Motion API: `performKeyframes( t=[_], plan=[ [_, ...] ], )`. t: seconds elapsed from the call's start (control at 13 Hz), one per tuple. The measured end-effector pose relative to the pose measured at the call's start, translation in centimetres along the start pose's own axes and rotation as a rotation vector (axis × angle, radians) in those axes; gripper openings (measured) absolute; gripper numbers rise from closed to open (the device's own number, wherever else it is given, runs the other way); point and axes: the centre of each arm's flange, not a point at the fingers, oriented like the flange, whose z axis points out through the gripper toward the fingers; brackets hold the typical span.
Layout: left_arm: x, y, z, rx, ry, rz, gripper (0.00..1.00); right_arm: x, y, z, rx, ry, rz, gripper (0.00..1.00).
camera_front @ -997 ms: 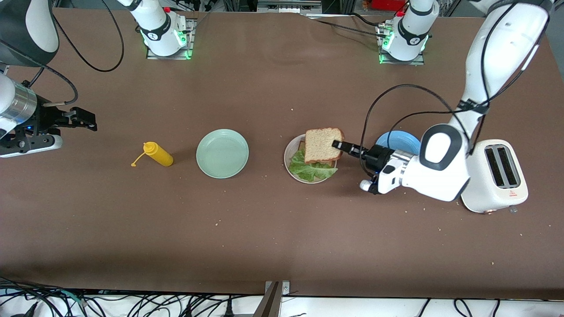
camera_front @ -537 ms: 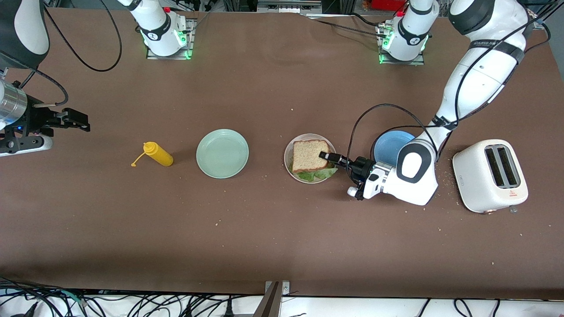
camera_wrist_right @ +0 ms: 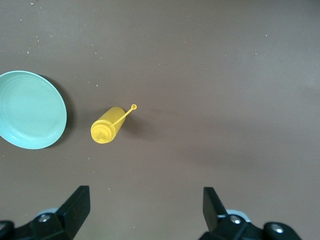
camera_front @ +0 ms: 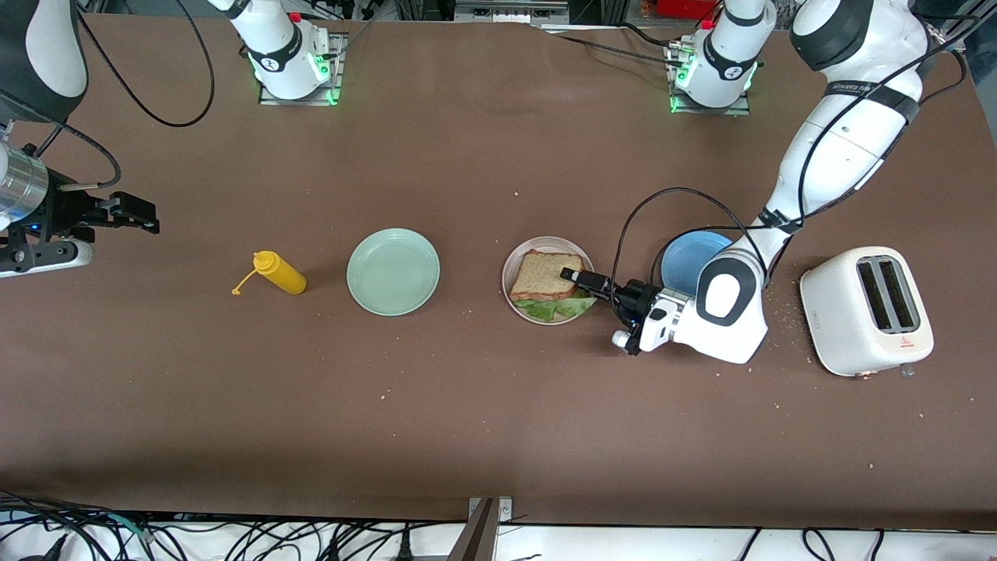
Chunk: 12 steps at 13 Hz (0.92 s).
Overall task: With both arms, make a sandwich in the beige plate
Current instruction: 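Lower the bread onto the lettuce and open the left gripper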
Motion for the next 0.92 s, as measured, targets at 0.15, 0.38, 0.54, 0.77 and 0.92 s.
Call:
performKeyframes(
  t=[0.15, 0.38, 0.54, 0.77, 0.92],
  plan=[
    [0.0, 0.3, -0.7, 0.011, 0.007, 0.012, 0.92, 0.0, 0.0, 0.0, 0.0, 0.0, 0.0, 1.0],
    [-0.1, 2.0, -2.6, 0.107, -0.002, 0.069, 1.0, 0.0, 0.0, 0.0, 0.0, 0.001, 0.0, 1.0],
    [-0.4, 4.1, -4.2, 0.222, -0.019, 0.129, 1.0, 0.0, 0.0, 0.0, 0.0, 0.002, 0.0, 1.0],
    [-1.0, 7.1, -6.3, 0.386, -0.037, 0.164, 1.0, 0.1, 0.0, 0.0, 0.0, 0.002, 0.0, 1.0],
    [-1.7, 9.8, -7.6, 0.508, -0.046, 0.163, 1.0, 0.1, 0.1, 0.0, 0.0, 0.002, 0.001, 1.0]
  ],
)
